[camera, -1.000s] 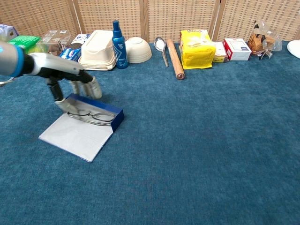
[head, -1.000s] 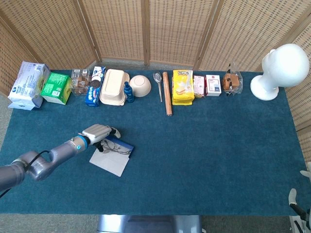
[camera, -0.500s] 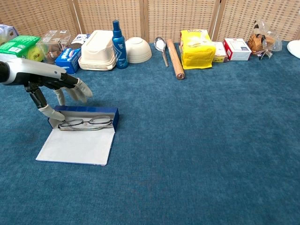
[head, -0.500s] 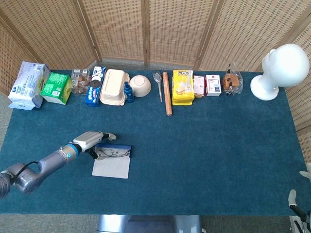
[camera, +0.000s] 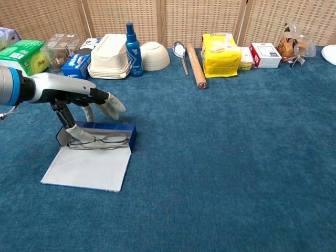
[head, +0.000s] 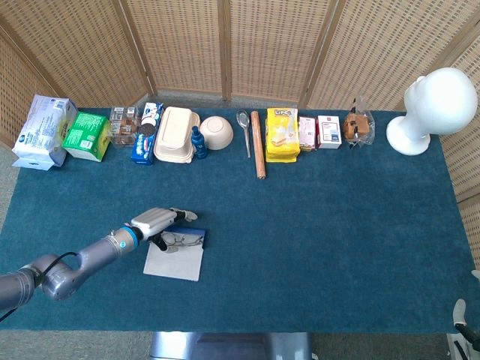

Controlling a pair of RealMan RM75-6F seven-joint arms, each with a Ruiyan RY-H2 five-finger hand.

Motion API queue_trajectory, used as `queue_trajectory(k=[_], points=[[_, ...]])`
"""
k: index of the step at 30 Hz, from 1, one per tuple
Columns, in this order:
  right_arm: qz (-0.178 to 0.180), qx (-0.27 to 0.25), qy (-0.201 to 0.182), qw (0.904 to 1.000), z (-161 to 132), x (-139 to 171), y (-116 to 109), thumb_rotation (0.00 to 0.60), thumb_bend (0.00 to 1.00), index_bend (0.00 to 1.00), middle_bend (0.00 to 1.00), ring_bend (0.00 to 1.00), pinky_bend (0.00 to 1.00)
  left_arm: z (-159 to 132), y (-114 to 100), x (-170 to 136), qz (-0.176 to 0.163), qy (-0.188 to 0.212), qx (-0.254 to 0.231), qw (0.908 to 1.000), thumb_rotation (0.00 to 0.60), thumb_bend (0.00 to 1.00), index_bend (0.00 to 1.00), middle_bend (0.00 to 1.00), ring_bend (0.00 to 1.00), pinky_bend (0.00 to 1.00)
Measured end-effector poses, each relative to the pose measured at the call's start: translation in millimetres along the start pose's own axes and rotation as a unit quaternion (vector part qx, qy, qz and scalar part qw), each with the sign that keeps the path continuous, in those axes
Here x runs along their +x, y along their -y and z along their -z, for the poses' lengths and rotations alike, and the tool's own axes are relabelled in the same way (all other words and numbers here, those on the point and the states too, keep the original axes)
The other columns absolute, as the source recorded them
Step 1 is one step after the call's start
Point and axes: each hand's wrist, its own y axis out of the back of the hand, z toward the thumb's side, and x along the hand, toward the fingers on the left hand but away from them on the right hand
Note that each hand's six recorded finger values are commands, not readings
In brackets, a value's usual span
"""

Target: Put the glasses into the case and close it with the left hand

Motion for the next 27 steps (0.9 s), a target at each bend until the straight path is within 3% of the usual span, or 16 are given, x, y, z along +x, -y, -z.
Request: queue_trajectory(k=[17, 27], points=[[0.0, -0.003, -0.007, 1.0, 0, 0, 0, 0.6, 0.49, 0.04, 0.28, 0.14, 0.1, -9, 26, -26, 0.025, 0.017, 0.024, 0.9993, 0.6, 0.24, 0.12, 0.18, 0.07, 0.25], [0.002, -0.004, -0.004, 1.0, 1, 3, -2, 0.6, 0.49, 0.03, 0.28, 0.14, 0.1, -16, 25, -8, 0.006, 0.025, 0.037, 0.999, 0.6, 0.24, 0.1, 0.17, 0.04, 0.24]])
